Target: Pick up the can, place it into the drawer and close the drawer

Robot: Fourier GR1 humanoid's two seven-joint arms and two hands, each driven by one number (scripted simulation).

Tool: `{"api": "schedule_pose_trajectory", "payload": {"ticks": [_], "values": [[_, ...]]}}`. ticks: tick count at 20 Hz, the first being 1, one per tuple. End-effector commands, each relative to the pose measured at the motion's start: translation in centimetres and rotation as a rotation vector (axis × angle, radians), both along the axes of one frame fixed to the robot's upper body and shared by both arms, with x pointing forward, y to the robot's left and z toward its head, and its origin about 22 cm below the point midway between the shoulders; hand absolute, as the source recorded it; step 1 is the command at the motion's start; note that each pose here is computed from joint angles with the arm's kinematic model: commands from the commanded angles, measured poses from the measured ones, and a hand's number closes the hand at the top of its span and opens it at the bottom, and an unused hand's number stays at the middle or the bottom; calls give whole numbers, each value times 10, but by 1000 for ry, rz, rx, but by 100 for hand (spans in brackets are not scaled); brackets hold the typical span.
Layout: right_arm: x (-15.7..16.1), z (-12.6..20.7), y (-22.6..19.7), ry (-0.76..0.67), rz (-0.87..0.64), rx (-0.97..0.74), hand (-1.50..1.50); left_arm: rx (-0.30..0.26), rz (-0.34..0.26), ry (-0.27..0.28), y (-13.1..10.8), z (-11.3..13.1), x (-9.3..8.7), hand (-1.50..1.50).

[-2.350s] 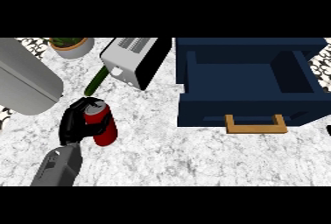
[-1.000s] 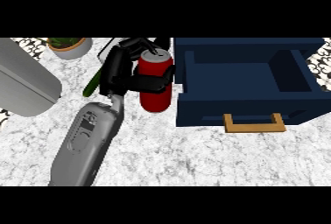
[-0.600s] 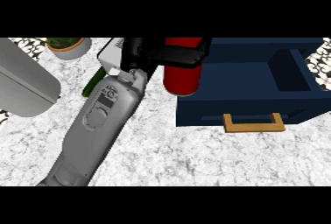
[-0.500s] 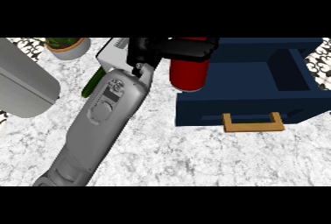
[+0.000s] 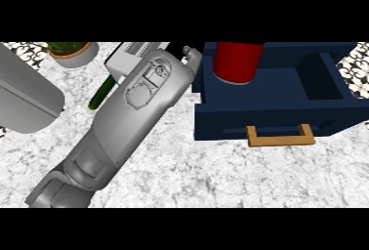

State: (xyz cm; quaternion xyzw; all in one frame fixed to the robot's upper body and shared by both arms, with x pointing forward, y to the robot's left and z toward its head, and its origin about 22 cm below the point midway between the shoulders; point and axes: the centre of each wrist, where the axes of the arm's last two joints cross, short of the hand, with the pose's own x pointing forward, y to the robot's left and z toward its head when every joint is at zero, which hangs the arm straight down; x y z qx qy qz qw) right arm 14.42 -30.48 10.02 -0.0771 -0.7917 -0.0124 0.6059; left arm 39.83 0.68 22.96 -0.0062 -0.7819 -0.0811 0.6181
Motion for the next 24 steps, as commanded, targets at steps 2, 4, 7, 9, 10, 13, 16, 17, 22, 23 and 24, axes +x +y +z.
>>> {"api": "schedule_pose_trajectory", "payload": {"ticks": [2, 4, 7, 9, 10, 13, 16, 17, 22, 23, 24], "values": [[12, 2, -2, -7, 2, 7, -150, 27, 24, 16, -21, 25, 11, 150], [17, 10, -8, -12, 3, -2, -150, 31, 5, 22, -25, 16, 8, 150], [11, -2, -6, -12, 26, 8, -150, 47, 21, 16, -29, 12, 13, 150], [14, -4, 8, -11, 23, -6, -150, 77, 38, 0, -26, 5, 18, 150], [9, 14, 0, -17, 20, -10, -150, 83, 52, 21, -18, -12, 24, 150], [23, -4, 3, -1, 21, -29, -150, 98, 34, 23, -28, 9, 25, 150], [27, 12, 5, -17, 24, 4, -150, 86, 47, 40, -22, -13, 27, 150], [27, 9, 16, -23, 34, -16, -150, 103, 56, 53, -26, -5, 27, 150], [36, 15, 22, -41, 34, -2, -150, 142, 85, -9, -24, -26, 27, 150], [34, 9, 6, -3, 40, -16, -150, 138, 94, 17, -23, -29, 27, 150], [38, 10, 16, -16, 46, 0, -150, 142, 95, 1, -24, -35, 24, 150]]}}
